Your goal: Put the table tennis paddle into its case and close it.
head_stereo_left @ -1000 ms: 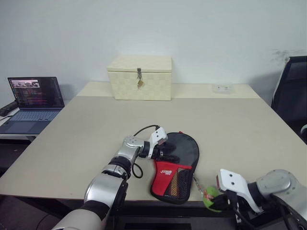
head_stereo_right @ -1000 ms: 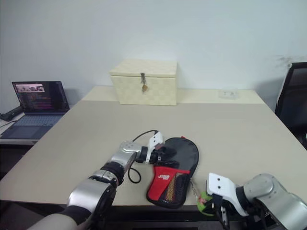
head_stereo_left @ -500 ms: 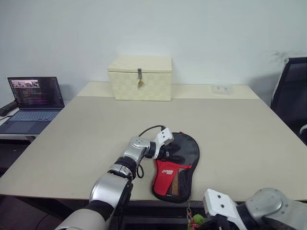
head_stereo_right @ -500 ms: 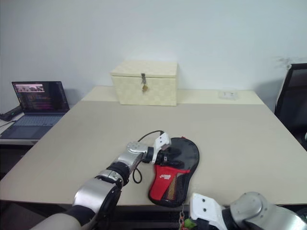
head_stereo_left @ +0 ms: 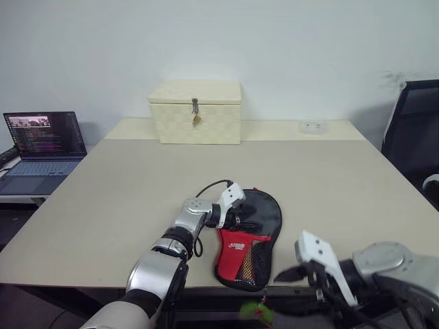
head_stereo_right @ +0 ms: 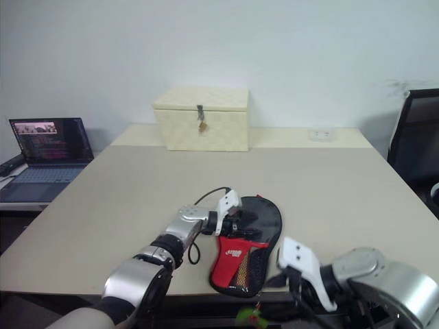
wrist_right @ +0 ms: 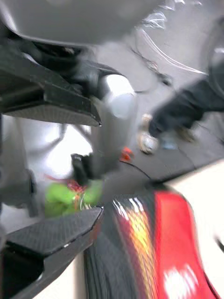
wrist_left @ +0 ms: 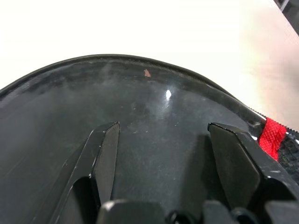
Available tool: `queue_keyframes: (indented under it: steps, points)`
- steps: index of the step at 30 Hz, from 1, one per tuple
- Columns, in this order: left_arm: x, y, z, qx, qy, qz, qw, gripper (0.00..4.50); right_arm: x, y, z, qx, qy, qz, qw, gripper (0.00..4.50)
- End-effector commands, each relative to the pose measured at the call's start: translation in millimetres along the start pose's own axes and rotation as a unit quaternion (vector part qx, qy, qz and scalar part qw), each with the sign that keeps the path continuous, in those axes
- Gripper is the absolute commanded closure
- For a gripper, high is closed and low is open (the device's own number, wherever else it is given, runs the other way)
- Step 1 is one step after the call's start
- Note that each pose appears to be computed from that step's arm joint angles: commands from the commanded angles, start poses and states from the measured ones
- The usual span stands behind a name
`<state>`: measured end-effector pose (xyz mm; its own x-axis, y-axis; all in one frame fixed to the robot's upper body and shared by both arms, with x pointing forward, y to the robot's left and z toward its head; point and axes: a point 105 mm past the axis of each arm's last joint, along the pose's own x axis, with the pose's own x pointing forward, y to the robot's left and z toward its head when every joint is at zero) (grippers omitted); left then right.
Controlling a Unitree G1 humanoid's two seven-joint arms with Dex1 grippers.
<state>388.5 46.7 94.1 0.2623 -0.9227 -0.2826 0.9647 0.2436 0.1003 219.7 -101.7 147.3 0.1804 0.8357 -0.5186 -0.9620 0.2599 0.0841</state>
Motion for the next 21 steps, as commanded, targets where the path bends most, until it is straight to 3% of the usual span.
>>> queue_keyframes:
  steps: [1,3,5,7,12,21]
  points:
    - [-31.2,12.3,11.8,-0.004,-0.054,0.028,0.998,1.20,-18.9,-48.7,19.1,-0.022,-0.060,-0.100,0.993,1.73]
    - [-41.5,13.5,15.4,-0.002,-0.067,0.034,0.997,1.20,-21.4,-63.2,21.1,-0.031,-0.072,-0.126,0.989,1.73]
    - [-71.8,11.1,19.9,0.002,-0.087,0.054,0.995,1.20,-27.5,-93.4,21.1,-0.041,-0.093,-0.173,0.980,1.73]
    - [-101.6,-2.1,20.9,-0.003,-0.095,0.073,0.993,1.20,-31.3,-115.4,23.3,-0.052,-0.113,-0.202,0.971,1.73]
    - [-136.5,-39.4,16.1,-0.023,-0.082,0.119,0.989,1.20,-34.7,-150.7,21.4,-0.056,-0.142,-0.224,0.963,1.73]
    - [-151.5,-43.4,27.4,-0.019,-0.085,0.193,0.977,1.20,-33.4,-185.7,6.3,-0.062,-0.126,-0.248,0.959,1.73]
